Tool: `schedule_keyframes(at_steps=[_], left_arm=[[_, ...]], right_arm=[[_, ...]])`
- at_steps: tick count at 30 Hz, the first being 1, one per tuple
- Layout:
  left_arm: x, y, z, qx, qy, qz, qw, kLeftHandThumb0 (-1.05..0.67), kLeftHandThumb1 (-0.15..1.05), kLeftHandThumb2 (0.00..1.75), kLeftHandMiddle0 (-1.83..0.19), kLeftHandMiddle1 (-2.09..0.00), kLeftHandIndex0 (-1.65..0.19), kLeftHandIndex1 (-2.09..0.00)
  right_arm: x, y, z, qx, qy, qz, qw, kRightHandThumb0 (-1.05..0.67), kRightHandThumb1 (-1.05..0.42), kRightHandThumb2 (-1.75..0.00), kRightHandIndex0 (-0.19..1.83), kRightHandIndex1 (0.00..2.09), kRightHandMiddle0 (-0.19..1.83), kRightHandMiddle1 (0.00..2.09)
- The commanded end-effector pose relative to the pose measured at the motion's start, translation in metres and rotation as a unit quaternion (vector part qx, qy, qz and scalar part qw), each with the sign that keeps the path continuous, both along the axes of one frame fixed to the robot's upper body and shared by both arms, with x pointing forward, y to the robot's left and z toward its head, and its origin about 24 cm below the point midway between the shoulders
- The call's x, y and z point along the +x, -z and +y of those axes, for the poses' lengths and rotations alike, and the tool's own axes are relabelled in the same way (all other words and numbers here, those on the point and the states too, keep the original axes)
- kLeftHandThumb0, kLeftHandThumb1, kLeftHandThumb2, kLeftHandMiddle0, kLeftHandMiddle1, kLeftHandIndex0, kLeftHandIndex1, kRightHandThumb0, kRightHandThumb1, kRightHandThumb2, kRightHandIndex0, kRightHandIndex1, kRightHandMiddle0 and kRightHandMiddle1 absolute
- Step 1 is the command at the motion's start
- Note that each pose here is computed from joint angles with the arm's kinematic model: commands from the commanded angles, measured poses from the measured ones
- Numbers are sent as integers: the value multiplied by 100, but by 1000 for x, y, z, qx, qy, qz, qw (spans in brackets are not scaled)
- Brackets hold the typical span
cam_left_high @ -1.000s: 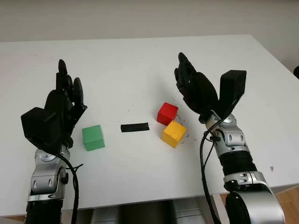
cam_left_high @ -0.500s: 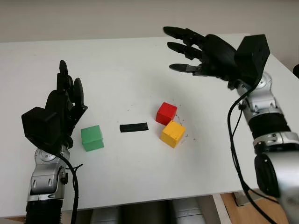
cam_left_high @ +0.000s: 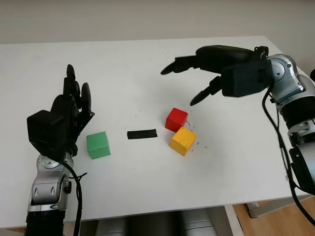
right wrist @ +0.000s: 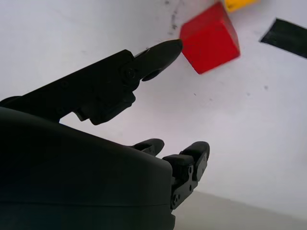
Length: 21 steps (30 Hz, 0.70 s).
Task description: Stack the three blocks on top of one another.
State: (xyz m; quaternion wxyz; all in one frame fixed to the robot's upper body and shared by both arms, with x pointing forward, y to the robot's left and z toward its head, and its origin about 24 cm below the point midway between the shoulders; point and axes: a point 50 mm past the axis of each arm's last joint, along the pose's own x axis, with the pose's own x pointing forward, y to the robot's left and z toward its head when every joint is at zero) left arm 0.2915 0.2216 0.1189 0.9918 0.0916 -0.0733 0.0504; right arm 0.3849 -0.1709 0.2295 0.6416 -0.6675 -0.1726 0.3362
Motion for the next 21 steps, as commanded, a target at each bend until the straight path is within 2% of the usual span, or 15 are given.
schedule_keyframes(at_steps=[1,9,15,21], left_arm=[[3,-12,-2,13,7,-19,1000,-85,105,72,19,0,19,0],[2,-13,-1,12,9,-19,1000,-84,105,71,19,0,19,0],[2,-12,0,11,12,-15,1000,-86,105,72,19,0,19,0],[1,-12,0,14,12,-16,1000,-85,105,72,19,0,19,0]], right_arm=[[-2,-16,1,-34,-14,-49,998,-48,-80,-5,35,9,34,20],[-3,-7,6,-85,-49,-91,991,-46,-80,-5,28,5,37,15],[-4,8,8,-60,-69,-100,991,-47,-79,-5,33,7,42,15],[-4,23,10,-41,-75,-102,991,-51,-78,-5,20,1,45,13]])
